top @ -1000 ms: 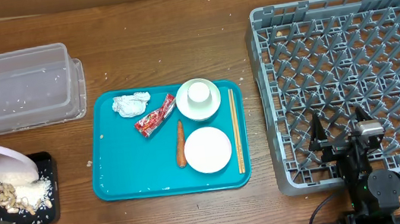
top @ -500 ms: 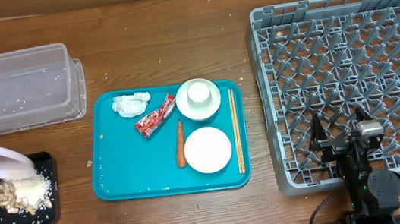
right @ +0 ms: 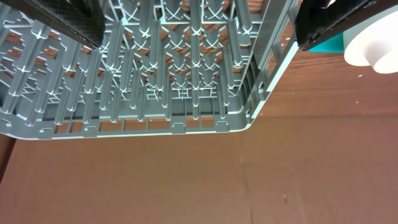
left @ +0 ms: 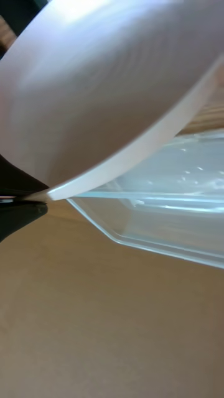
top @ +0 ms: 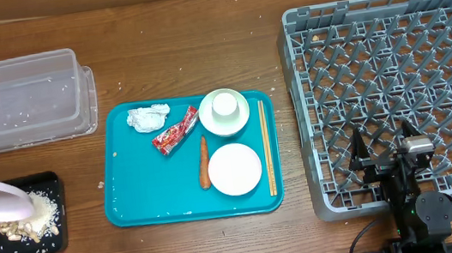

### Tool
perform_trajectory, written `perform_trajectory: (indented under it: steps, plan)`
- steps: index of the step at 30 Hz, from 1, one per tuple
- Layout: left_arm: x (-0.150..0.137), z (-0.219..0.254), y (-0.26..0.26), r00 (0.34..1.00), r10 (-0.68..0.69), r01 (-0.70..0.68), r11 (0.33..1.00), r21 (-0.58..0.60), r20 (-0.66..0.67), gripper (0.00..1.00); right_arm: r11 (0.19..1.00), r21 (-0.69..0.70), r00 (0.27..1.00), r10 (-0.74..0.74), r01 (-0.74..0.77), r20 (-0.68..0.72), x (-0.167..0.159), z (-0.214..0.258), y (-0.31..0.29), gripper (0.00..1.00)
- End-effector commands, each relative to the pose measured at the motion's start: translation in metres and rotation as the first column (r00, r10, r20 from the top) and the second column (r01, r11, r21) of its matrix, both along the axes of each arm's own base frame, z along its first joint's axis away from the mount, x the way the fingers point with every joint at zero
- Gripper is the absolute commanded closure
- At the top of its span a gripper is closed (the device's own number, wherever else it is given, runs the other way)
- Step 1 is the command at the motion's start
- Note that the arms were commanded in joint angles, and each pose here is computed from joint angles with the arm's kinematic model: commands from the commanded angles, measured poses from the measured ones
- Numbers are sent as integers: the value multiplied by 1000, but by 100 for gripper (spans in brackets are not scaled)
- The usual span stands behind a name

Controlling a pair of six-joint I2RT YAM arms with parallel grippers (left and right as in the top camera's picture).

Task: Sort waste into correct bins and load items into the dishwasher
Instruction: 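Tilt the plate to scrape rice and shells onto the black tray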

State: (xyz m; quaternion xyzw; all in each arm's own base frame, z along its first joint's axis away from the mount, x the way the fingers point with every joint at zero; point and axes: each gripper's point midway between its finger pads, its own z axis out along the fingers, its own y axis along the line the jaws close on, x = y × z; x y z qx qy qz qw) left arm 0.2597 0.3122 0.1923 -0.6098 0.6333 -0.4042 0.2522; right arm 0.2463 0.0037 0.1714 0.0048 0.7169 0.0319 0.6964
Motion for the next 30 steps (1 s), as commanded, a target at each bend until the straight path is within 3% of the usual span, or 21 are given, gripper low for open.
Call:
perform_trajectory:
  steps: [1, 4, 8, 15, 21, 30]
  plan:
    - [7, 19, 1, 995, -20, 19, 1000, 15, 98, 96, 1000, -4, 1000, -10, 10, 8, 0, -1, -2, 0]
    - [11, 27, 2, 986, -45, 37, 998, 50, 158, 96, 1000, -4, 1000, -10, 10, 8, 0, -1, -2, 0]
    - [12, 37, -10, 976, -53, 57, 998, -12, 209, 96, 1000, -4, 1000, -10, 10, 8, 0, -1, -2, 0]
    - [12, 45, -17, 977, -60, 62, 998, -4, 203, 96, 1000, -3, 1000, -10, 10, 8, 0, -1, -2, 0]
    - [8, 48, -31, 995, -55, 53, 998, 24, 85, 96, 1000, -4, 1000, -10, 10, 8, 0, -1, -2, 0]
    - [18, 85, -75, 990, -91, 112, 971, 210, -109, 96, 1000, -4, 1000, -10, 10, 8, 0, -1, -2, 0]
